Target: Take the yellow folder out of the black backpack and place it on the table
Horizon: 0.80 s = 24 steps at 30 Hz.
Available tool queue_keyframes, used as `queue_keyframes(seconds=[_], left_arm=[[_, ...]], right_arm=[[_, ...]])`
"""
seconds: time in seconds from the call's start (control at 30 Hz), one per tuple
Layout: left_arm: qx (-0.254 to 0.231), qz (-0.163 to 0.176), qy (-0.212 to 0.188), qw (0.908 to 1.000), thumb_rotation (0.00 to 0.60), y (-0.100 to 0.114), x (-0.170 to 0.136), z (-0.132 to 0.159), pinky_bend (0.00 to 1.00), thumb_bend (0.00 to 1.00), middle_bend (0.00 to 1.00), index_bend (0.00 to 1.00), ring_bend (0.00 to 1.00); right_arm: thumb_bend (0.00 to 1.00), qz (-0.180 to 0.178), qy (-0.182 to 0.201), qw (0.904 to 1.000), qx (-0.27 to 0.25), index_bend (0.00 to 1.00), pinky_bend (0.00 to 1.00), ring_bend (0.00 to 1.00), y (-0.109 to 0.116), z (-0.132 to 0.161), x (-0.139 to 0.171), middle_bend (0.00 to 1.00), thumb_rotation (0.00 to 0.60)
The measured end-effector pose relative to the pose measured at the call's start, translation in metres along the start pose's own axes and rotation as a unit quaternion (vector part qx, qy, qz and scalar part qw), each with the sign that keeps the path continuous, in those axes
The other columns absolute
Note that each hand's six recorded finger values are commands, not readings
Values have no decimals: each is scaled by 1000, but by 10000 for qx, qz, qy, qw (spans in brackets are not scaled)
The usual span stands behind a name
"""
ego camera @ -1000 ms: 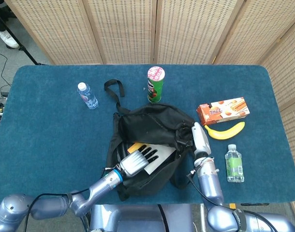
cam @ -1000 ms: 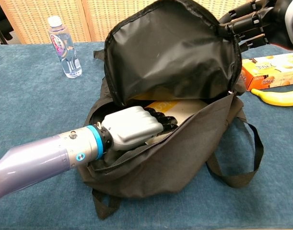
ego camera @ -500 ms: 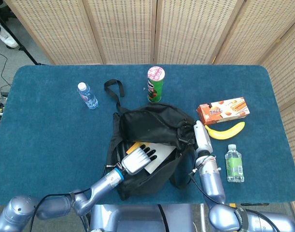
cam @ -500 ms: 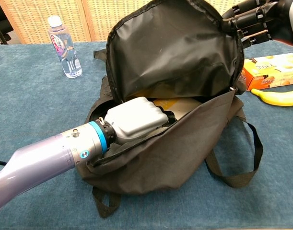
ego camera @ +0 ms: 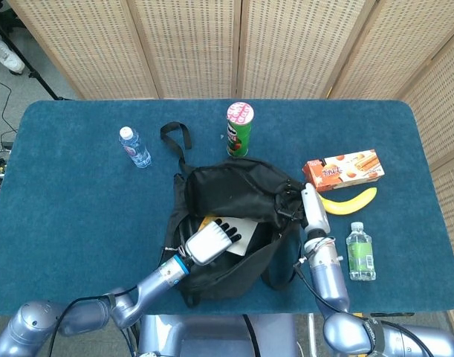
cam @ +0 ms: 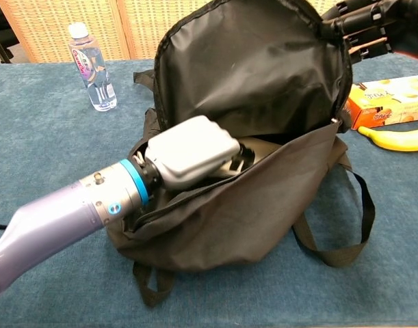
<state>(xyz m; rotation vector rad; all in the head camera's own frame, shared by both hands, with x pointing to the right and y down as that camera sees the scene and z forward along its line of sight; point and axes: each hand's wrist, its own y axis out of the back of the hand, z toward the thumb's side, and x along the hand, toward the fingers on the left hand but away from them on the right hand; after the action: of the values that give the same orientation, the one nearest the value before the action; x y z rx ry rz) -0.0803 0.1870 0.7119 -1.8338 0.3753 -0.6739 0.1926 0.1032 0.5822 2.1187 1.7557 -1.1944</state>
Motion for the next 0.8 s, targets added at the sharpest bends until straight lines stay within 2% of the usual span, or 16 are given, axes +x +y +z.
queue_keyframes(seconds=[0.33,0.53,0.8], left_arm=[[-302,428,47,9986,600,22,-13,-17,604,672,579,842,548],[-877,531,113,9947,600,38,-30,-31,604,672,579,842,548],[-1821,564,305,9812,600,66,-58,-53,604,671,579,842,548]], right_arm=[[749,-223,3,9996,-174,682,418,496,20,5,-4,639,600],[749,-338,-134,9992,-192,682,417,496,32,-2,-8,639,600],[749,-463,-384,9981,-94,682,418,496,39,-22,-16,639,600]])
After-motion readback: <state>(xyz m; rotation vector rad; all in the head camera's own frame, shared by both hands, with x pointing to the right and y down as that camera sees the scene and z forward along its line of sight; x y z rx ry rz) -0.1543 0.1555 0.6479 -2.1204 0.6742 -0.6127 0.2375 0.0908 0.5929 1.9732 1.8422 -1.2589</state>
